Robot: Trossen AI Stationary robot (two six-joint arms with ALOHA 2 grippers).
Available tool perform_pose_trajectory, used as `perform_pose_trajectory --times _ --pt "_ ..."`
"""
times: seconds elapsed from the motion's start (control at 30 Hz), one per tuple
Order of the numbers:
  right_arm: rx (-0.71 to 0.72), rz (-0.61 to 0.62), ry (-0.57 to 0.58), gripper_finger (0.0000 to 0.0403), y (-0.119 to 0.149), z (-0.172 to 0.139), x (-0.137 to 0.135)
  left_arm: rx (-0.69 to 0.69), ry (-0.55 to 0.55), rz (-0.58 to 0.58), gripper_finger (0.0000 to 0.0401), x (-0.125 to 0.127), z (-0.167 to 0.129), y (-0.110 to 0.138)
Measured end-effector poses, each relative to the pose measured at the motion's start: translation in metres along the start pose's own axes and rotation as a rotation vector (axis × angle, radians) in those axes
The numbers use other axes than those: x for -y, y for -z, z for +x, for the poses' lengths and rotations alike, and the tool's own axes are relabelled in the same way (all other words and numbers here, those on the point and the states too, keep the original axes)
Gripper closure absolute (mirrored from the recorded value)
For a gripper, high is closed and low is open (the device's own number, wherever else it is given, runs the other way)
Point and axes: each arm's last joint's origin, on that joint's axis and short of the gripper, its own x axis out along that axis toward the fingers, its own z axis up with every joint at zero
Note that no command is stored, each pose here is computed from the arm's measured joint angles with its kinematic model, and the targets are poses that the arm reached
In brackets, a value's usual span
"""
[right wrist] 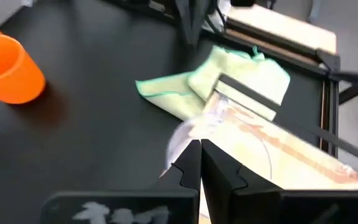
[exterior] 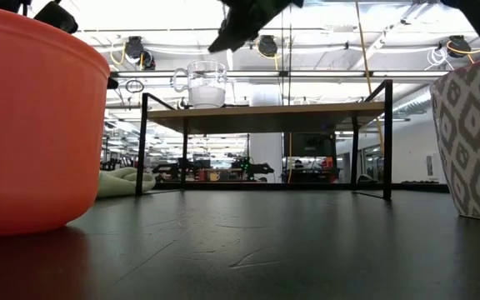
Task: Stack small to large cups/mugs on shelf
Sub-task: Put the transparent mug on the shelf
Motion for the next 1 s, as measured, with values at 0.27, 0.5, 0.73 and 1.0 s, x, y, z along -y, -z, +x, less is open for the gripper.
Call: perform_pose_trajectory --times 0.27,0.5,0.73,1.0 --pt "0.030 -0.044 0.001 0.0352 -0.009 -0.002 -0.008 -0.007 0.004 0.001 0.0400 0.000 0.000 0.001" --pt "-0.008 -0.065 0.014 0.0266 -0.009 0.001 -0.013 -0.029 0.005 0.001 0.0399 0.001 0.002 0.009" --pt "-0.044 -0.076 0.022 0.0228 -0.009 0.003 -0.018 -0.033 0.006 -0.007 0.0399 0.001 0.002 0.010" --pt "-0.063 -0.072 0.009 0.0237 -0.006 0.008 -0.018 -0.032 0.006 -0.009 0.0397 0.001 0.002 0.010"
